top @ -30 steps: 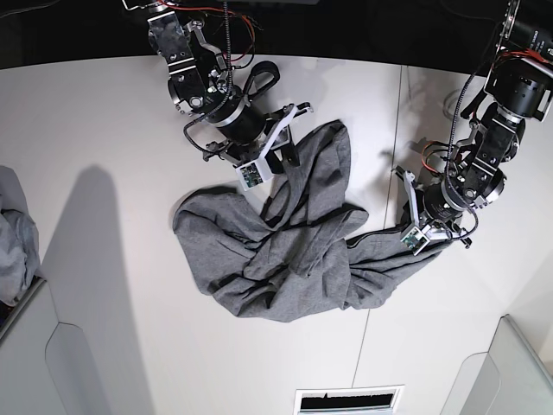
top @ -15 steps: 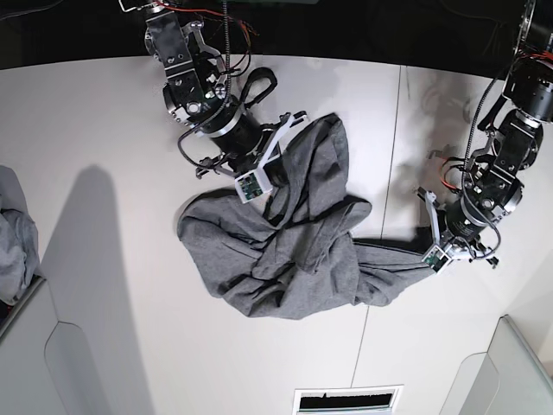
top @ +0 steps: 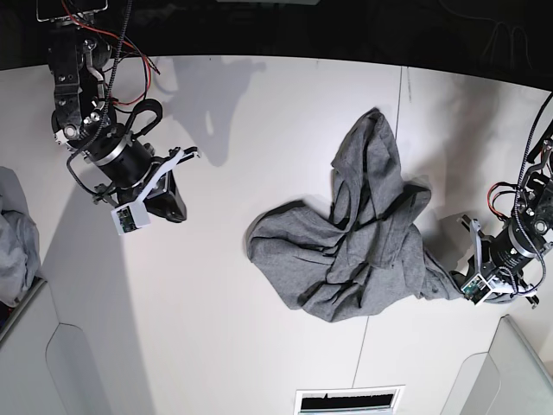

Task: Layout the t-shirt on the table in an organized manner, then fold the t-shirt properly
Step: 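Lift the grey t-shirt with both grippers, pulling the grippers apart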

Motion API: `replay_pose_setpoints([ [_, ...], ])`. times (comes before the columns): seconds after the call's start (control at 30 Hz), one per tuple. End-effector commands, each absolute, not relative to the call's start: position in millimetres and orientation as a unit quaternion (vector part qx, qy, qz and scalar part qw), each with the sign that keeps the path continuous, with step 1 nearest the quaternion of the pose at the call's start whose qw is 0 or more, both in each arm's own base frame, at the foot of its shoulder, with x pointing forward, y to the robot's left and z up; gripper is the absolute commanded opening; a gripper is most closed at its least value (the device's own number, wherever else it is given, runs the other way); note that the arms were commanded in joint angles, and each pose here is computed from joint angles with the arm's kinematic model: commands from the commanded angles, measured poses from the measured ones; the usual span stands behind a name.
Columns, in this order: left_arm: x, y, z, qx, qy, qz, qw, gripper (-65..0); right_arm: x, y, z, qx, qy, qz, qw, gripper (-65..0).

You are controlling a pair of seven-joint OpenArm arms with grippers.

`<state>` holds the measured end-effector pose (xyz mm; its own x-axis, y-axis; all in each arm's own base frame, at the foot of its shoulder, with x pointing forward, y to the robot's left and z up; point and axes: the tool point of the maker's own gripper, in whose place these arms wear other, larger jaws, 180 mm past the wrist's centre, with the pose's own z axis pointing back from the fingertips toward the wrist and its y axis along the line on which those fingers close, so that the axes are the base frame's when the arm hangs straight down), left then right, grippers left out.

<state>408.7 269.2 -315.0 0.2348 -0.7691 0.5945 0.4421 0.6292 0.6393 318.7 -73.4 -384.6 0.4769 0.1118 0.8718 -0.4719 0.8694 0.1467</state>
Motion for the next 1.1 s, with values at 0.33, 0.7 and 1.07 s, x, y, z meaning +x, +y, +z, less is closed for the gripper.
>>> replay_pose_setpoints([
  [0.33, 414.6, 261.3, -304.9, 0.164, -0.489, -0.390, 0.763, -65.0, 301.0, 62.0, -378.9, 0.314, -0.474, 0.188, 0.801, -37.9],
  [0.7, 407.2, 258.7, -315.5, 0.155, -0.482, -0.389, 0.770, -65.0, 313.4, 129.7, -427.0, 0.310, -0.414, 0.224, 0.826, -37.8],
  [1.07, 403.5, 248.3, -324.1, 0.141, -0.483, -0.386, 0.773, -65.0, 302.8, 142.3, -439.4, 0.307, -0.391, 0.276, 0.823, -42.5],
])
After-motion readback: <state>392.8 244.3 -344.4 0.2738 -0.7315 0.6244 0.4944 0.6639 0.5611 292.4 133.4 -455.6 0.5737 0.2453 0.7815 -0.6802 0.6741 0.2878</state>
